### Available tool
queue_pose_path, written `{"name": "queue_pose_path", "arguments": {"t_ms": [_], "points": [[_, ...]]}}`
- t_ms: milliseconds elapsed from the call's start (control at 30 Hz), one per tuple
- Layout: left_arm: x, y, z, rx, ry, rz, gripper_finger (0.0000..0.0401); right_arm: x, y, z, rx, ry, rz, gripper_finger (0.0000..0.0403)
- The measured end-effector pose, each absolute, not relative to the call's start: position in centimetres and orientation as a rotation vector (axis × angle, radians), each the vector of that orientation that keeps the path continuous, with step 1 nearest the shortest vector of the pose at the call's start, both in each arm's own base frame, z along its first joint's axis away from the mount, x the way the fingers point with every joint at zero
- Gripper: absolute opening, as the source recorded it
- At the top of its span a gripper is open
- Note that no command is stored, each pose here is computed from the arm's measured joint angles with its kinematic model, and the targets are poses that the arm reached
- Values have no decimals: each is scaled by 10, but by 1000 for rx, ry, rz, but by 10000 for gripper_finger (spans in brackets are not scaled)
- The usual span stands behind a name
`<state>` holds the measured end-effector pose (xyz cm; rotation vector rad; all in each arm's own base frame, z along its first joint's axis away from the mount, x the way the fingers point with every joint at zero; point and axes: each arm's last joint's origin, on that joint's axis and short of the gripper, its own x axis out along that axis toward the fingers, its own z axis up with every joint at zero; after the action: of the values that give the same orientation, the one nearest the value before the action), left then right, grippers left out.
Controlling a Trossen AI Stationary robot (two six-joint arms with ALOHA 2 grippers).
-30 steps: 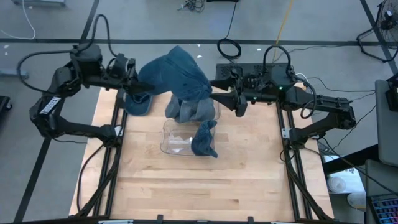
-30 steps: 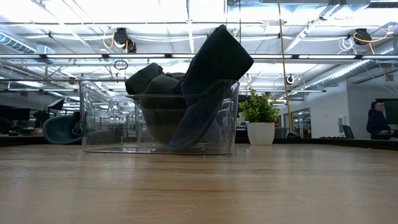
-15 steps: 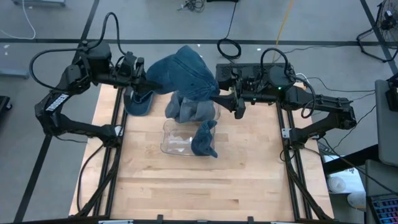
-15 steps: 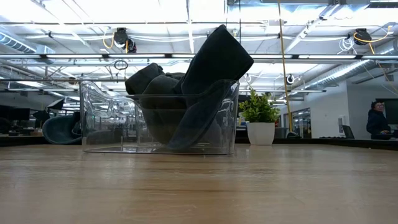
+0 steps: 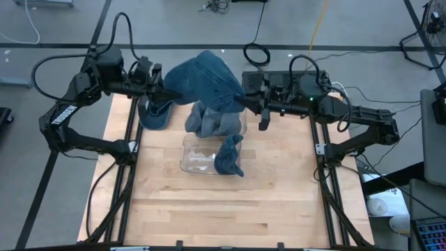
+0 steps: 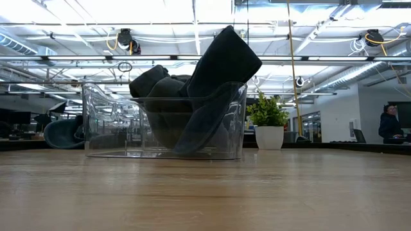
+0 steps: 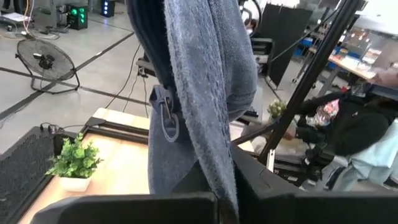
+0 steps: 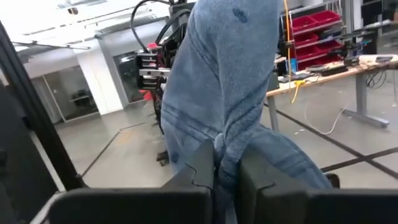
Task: Pick & Place hat
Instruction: Put the bottom blue cap into the bottom transparent bin
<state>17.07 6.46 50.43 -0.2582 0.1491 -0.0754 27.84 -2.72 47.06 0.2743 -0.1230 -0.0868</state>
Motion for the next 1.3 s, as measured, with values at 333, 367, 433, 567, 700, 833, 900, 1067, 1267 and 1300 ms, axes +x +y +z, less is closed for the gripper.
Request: {"name": "queue_pose_path", "arguments": {"t_ms": [333,367,433,567,700,833,900,1067,1267,1300], "points": [[170,63,506,-318,146,-112,57,273,-27,475,225,-145,-104,8],[169,63,506,-318,145,-110,72,271,-27,477,226,-155,-102,8],[164,63,507,-314,134,-99,100,262,-26,483,249,-180,-95,8],[155,65,511,-295,109,-67,145,249,-23,491,296,-207,-36,8],[148,68,512,-295,95,-32,175,236,-13,498,330,-232,17,8],[144,71,513,-295,85,-1,193,229,4,502,297,-242,79,8],[144,73,513,-296,84,9,199,226,13,503,261,-240,113,8],[143,75,513,-303,82,24,201,220,36,506,201,-250,207,8],[142,75,513,-303,81,24,187,218,62,504,184,-249,200,8],[142,74,513,-302,81,24,184,218,65,505,177,-256,191,8]]}}
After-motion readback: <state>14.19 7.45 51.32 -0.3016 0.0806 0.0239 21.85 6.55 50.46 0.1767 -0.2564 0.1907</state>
